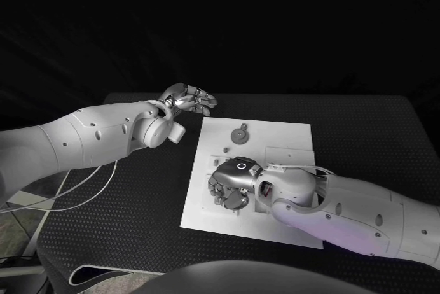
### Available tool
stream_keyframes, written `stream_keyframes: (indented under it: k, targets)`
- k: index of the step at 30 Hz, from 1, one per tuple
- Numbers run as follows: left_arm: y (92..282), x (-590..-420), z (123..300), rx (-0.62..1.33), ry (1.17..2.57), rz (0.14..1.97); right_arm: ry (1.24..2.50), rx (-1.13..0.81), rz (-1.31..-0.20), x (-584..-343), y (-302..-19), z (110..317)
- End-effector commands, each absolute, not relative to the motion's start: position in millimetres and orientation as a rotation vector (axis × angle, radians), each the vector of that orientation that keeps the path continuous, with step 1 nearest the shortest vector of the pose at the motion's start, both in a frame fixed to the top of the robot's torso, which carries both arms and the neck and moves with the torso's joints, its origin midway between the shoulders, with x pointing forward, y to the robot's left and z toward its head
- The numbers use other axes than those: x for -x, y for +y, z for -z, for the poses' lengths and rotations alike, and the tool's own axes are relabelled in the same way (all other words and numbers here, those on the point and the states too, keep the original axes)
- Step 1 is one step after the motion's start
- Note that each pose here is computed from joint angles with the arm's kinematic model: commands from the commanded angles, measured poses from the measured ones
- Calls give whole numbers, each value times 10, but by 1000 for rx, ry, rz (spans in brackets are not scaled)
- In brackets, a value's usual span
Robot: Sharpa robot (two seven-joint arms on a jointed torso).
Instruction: Assemble the parts on the task board
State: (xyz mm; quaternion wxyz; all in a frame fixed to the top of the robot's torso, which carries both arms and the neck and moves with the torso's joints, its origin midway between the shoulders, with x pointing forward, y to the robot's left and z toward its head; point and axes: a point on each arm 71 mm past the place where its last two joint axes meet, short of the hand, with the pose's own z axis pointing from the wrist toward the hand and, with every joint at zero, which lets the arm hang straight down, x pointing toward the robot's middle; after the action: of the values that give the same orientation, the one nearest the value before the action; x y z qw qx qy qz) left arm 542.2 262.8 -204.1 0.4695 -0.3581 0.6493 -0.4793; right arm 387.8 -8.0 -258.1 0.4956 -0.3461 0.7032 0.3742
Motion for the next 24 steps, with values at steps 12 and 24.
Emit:
stream_keyframes:
  k: [12, 24]
  targets:
    - [2594, -5429, 2028, 861, 1596, 1197, 1702, 864, -872, -3882, -70, 2648]
    - [2594, -5430, 2028, 861, 1596, 1197, 1701, 865, -848, -3912, -104, 2669]
